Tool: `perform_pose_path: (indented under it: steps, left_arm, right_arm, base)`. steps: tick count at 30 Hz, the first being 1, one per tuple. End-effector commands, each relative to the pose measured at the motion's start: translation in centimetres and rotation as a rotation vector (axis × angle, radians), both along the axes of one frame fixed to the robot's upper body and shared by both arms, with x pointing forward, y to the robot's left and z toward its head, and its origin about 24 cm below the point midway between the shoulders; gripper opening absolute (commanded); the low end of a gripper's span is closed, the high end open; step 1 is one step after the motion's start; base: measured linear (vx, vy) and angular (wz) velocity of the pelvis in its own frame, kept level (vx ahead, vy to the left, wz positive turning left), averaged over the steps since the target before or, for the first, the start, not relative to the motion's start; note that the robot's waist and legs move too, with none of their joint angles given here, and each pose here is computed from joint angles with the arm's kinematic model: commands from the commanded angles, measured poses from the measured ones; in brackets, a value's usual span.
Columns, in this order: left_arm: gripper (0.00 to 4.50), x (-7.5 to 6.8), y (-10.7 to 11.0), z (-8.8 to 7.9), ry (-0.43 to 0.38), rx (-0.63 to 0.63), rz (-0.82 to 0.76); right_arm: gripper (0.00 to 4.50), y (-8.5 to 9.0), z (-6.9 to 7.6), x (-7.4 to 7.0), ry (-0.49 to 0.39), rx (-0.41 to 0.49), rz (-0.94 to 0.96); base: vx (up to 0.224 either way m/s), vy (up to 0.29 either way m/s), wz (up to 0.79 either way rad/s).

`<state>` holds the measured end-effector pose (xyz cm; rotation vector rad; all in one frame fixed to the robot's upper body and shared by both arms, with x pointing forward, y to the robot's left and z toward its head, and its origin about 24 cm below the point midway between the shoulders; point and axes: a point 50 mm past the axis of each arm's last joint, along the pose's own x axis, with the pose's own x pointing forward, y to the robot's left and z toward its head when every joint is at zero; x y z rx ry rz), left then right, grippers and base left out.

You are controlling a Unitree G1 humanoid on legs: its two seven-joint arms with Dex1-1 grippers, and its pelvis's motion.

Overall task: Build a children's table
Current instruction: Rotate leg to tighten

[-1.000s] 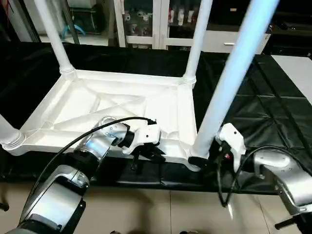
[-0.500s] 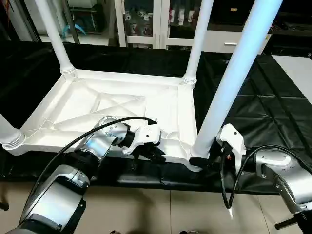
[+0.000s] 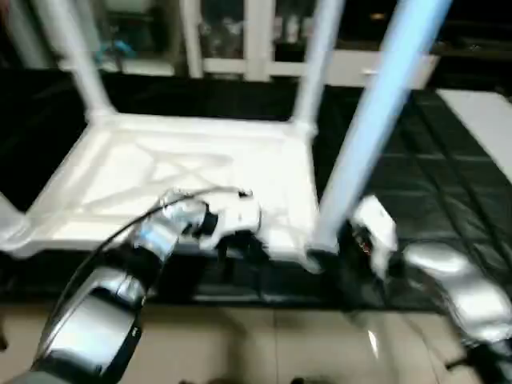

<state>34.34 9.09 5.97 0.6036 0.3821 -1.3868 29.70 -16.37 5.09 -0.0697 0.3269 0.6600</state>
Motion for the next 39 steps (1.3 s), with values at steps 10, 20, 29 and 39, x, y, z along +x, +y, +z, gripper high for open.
perform_pose_path:
  steps: [10,20,29,39]
  left_arm:
    - [0.0,2.1,-3.6,0.9,-0.173,-0.114,0.317]
    - [0.0,2.1,-4.0,0.5,-0.194,-0.106,0.338]
    - [0.0,1.3,-3.1,-0.2,-0.134,-0.08,0.231]
    - [0.0,-0.4,-1.5,-0.7,0.019,-0.054,0.004]
  right_arm:
    - [2.66,1.6,-1.5,4.0,-0.032,-0.043,-0.631]
    - [2.66,3.3,-0.8,5.1,-0.076,0.062,-0.668]
    - [3.81,0.2,1.4,3.7,-0.189,0.124,-0.519]
    - [4.44,-2.5,2.4,-0.2,-0.115,-0.018,-0.064]
  base:
    - [0.0,0.0,0.0]
    - [0.0,0.0,0.0]
    - [0.0,0.0,0.0]
    - [0.0,0.0,0.0]
